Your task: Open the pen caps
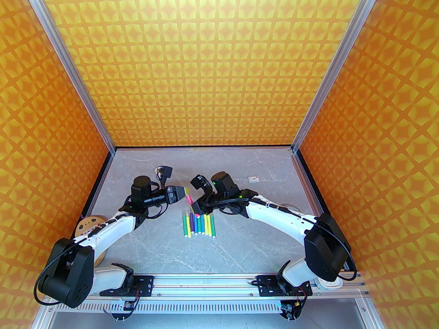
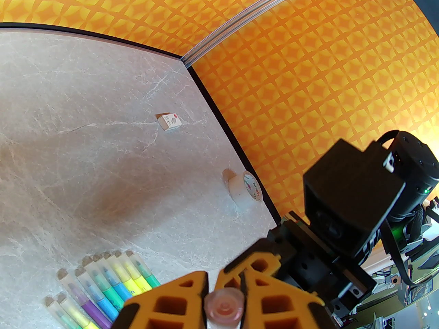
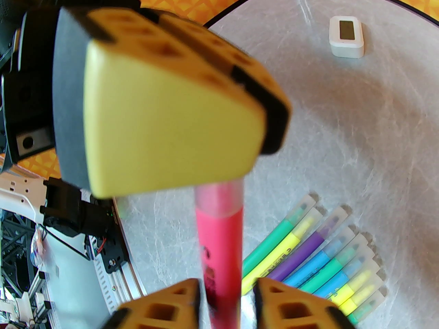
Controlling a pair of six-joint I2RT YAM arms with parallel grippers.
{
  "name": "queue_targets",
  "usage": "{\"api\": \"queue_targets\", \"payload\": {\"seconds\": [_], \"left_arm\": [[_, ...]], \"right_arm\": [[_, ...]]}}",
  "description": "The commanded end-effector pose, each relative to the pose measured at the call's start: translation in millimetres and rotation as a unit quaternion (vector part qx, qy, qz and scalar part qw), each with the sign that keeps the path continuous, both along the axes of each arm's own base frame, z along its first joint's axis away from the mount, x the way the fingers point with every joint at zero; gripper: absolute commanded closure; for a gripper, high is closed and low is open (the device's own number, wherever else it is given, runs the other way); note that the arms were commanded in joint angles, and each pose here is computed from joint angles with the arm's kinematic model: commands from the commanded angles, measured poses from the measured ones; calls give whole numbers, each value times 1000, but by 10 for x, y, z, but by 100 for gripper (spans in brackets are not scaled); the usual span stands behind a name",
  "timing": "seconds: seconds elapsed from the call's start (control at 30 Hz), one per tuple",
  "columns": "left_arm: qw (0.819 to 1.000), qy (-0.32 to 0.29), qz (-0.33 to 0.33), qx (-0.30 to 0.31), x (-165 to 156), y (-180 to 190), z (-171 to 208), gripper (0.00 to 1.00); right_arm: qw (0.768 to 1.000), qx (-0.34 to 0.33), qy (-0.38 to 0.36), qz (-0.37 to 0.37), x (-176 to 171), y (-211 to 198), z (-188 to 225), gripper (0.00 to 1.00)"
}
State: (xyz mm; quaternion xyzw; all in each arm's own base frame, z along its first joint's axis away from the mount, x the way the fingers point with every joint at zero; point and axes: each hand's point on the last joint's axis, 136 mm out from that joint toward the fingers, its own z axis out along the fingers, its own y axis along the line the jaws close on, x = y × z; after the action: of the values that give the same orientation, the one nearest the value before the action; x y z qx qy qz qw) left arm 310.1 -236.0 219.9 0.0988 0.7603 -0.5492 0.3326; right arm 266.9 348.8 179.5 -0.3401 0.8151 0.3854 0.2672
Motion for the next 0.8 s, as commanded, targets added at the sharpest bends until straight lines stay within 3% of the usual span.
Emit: {"api": "queue_targets", "payload": {"seconds": [0.0,0.47,0.77], "left_arm": [[1000,0,-14,-10,-9,-59,59,100],[1000,-2,-11,-22,23,-70,140,100],[1000,-6,-8,-22,36,-53,168,100]], "right_arm": [[1000,4,-9,-7,73,18,-8,61],[1000,2,9,8,17,38,-131,60],[1000,1,11,10,-36,1,-136,77]]}}
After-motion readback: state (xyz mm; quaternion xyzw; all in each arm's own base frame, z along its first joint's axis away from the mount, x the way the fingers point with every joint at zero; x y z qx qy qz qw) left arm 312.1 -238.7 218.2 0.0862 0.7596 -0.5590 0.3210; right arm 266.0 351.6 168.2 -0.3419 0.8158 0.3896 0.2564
